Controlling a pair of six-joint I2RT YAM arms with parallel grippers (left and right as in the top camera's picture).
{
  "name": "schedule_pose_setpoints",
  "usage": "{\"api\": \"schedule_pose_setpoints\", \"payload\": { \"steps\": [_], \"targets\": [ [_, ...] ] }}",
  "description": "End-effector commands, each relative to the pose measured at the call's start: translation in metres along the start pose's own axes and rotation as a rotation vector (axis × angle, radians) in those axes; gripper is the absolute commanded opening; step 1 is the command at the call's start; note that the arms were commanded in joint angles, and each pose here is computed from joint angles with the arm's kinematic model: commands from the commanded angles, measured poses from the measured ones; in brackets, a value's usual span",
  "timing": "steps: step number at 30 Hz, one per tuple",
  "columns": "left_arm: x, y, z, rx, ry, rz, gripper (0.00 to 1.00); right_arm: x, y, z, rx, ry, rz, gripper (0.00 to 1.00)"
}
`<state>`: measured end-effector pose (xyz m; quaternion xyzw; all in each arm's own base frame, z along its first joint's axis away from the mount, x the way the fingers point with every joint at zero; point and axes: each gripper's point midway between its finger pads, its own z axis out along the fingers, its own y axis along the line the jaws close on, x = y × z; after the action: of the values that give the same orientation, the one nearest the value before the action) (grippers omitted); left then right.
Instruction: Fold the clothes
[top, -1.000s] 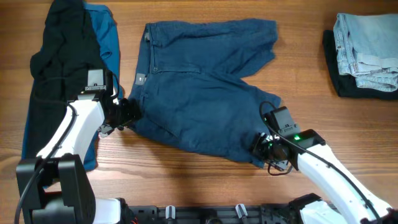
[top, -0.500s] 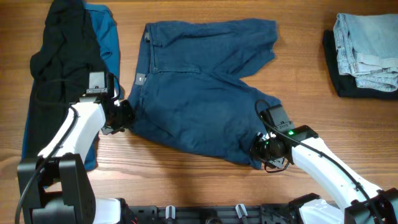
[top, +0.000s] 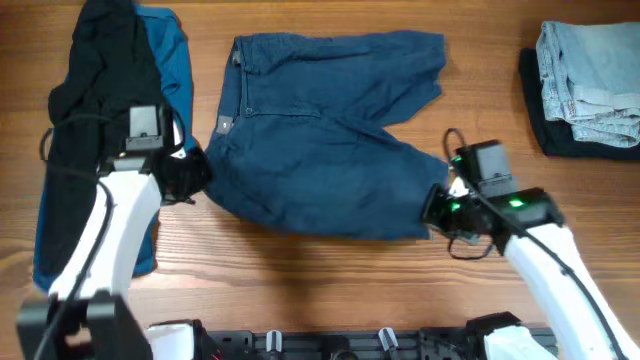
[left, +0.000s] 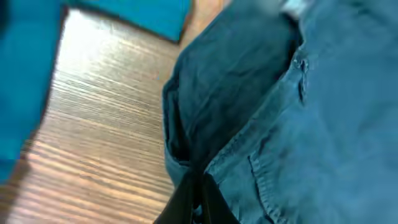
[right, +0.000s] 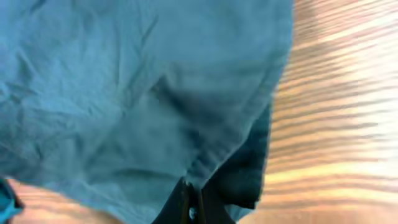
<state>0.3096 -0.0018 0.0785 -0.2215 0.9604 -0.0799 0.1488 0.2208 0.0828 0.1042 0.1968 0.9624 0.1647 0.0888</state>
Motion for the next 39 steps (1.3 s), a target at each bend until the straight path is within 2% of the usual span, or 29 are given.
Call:
{"api": "schedule_pose_setpoints", "payload": {
  "steps": [1, 9, 15, 19, 23, 27, 32, 39],
  "targets": [
    [-0.009, -0.009, -0.036, 0.043, -0.091, 0.008, 0.04, -0.008, -0.003, -0.029, -0.019, -0.061, -0.036, 0.04],
    [0.010, -0.004, -0.107, 0.105, -0.222, -0.081, 0.04, 0.024, -0.015, -0.067, -0.064, -0.099, -0.031, 0.04],
    [0.038, -0.002, -0.139, 0.158, -0.253, -0.084, 0.04, 0.036, -0.005, -0.087, -0.133, -0.120, -0.075, 0.04],
    [0.038, 0.001, -0.138, 0.144, -0.254, -0.086, 0.04, -0.001, 0.012, -0.096, -0.166, -0.269, -0.173, 0.04],
    [0.013, 0.004, -0.123, 0.090, -0.282, -0.095, 0.04, -0.053, 0.037, -0.082, -0.194, -0.353, -0.257, 0.04],
    [-0.023, -0.001, -0.092, 0.059, -0.299, -0.099, 0.04, -0.105, 0.056, -0.043, -0.207, -0.372, -0.281, 0.04],
    [-0.095, -0.027, -0.045, 0.125, -0.422, -0.095, 0.04, -0.168, 0.091, -0.001, -0.313, -0.482, -0.354, 0.04],
    [-0.142, -0.046, -0.038, 0.210, -0.576, -0.105, 0.04, -0.220, 0.118, -0.028, -0.374, -0.756, -0.411, 0.04]
  ]
}}
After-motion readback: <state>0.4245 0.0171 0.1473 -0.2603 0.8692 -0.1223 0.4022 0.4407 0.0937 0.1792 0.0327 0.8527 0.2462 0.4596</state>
